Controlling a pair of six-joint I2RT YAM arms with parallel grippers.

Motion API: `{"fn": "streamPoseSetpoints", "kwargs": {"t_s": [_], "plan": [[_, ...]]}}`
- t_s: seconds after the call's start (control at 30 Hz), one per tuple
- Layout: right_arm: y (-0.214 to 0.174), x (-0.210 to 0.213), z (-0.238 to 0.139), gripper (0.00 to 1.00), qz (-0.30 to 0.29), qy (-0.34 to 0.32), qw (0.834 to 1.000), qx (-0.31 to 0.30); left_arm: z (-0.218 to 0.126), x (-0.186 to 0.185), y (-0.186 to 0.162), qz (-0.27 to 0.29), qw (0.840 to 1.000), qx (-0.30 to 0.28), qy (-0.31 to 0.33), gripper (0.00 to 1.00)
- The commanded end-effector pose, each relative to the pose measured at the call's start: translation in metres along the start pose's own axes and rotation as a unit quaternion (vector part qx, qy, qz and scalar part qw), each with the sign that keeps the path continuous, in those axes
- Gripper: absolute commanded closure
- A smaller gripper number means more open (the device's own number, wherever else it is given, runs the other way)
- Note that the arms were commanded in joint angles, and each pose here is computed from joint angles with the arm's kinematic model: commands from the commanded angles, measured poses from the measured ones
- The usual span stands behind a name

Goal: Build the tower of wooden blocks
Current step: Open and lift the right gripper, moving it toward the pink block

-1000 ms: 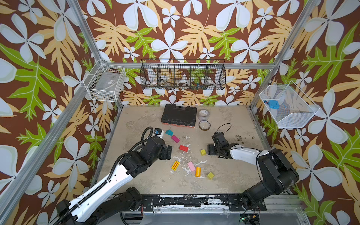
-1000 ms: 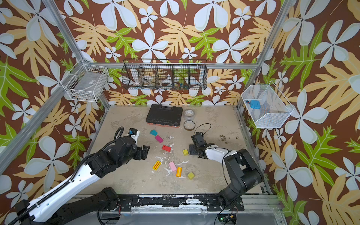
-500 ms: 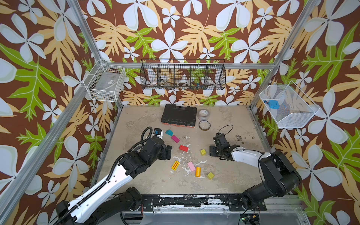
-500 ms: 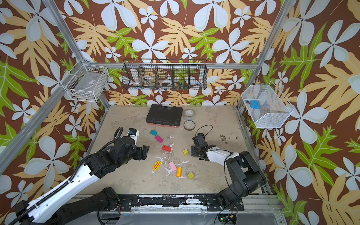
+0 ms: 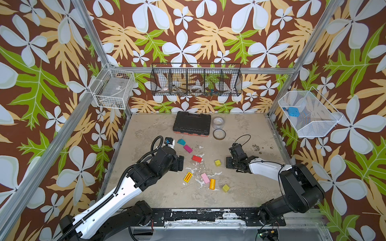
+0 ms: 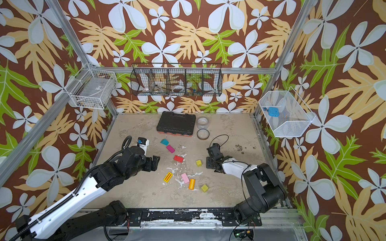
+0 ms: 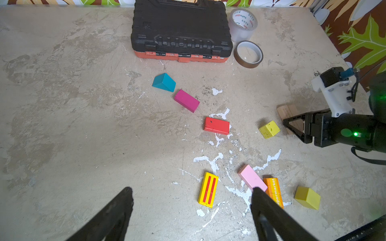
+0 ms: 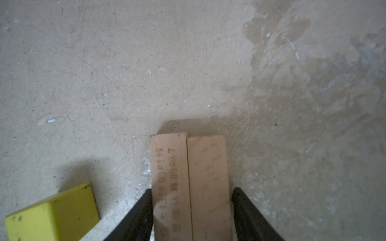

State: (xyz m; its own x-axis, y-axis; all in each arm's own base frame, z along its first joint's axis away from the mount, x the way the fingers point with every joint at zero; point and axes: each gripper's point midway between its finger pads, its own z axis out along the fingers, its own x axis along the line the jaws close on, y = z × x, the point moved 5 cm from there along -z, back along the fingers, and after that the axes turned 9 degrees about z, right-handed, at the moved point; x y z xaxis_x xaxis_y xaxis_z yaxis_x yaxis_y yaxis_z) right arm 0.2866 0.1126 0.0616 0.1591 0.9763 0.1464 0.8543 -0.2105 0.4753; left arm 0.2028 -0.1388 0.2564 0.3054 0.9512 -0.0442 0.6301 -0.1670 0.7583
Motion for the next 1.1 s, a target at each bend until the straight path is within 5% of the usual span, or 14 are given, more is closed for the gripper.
{"fn": "streamPoseSetpoints", "kwargs": {"t_s": [0.0,0.27,0.47,0.73,1.07], "plan": [[-0.024,-0.009,0.001,0.39,0.0,-0.017,0.998,0.062,0.0,0.0,0.002,0.003,1.0,-0.007,0.003,0.11],[-0.024,-0.01,0.0,0.4,0.001,-0.016,0.998,0.06,0.0,0.001,0.003,0.002,1.0,-0.009,0.003,0.11],[-0.019,-0.007,-0.014,0.25,0.004,0.006,0.999,0.038,-0.001,0.001,0.003,0.001,1.0,-0.011,0.003,0.1],[-0.011,-0.002,-0.043,0.17,0.005,0.042,0.999,-0.009,0.001,0.001,0.003,0.002,1.0,-0.008,0.006,0.1],[-0.009,0.04,-0.089,0.09,-0.064,0.143,0.983,-0.093,0.001,0.001,0.002,0.003,1.0,-0.006,0.005,0.1]]}}
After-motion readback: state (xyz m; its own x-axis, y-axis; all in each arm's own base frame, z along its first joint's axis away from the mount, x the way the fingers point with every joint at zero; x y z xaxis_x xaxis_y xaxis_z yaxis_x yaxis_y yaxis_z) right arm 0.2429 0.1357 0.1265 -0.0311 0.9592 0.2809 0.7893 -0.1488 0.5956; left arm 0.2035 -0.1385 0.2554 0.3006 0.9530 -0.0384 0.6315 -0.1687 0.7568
